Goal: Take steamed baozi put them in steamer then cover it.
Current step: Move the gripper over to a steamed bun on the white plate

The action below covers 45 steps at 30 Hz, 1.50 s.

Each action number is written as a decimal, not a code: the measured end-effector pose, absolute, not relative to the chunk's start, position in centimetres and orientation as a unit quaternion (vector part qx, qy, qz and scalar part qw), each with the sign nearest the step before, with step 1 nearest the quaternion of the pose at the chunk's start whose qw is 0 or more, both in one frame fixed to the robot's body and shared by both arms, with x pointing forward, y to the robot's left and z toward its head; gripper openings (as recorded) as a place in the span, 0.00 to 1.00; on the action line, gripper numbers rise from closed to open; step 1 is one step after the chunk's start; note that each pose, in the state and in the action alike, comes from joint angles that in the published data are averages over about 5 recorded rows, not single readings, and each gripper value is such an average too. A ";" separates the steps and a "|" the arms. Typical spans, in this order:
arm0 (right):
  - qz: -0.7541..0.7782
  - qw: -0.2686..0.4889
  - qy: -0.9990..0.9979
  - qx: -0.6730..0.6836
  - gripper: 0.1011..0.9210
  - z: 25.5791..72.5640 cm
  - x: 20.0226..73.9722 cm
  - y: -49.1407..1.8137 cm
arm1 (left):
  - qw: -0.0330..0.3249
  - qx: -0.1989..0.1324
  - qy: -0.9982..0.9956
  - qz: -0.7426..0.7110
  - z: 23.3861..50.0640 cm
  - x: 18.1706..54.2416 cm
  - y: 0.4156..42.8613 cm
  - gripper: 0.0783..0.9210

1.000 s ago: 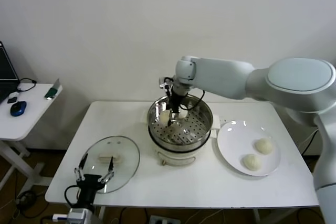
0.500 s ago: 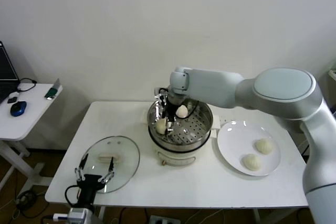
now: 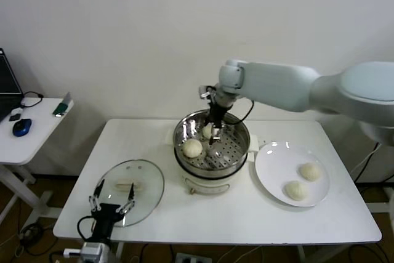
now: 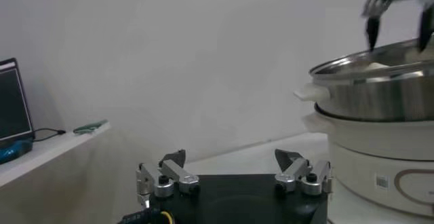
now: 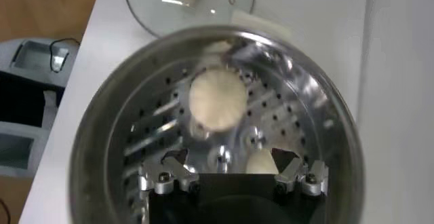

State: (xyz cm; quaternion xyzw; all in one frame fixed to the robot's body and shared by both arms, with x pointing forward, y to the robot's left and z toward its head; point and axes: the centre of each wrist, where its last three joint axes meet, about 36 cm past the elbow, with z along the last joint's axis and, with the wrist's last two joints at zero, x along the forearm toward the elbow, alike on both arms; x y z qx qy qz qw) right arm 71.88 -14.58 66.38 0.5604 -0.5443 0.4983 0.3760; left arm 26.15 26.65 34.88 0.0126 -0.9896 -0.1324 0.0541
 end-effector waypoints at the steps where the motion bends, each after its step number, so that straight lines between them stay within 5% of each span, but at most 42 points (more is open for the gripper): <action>1: 0.499 0.379 -0.545 0.557 0.88 66.9 71.7 -15.8 | 0.054 0.012 -0.990 -0.133 34.9 26.2 26.7 0.88; 11: 0.508 0.418 -0.537 0.528 0.88 66.3 67.9 -28.1 | 0.059 0.010 -0.989 -0.135 34.8 26.4 26.6 0.88; 21: 0.503 0.453 -0.525 0.516 0.88 59.0 63.6 -36.7 | 0.064 0.016 -0.988 -0.139 34.7 26.1 26.7 0.88; 45: 0.489 0.490 -0.500 0.519 0.88 46.9 61.3 -40.0 | 0.079 0.029 -0.985 -0.151 34.2 25.1 26.3 0.88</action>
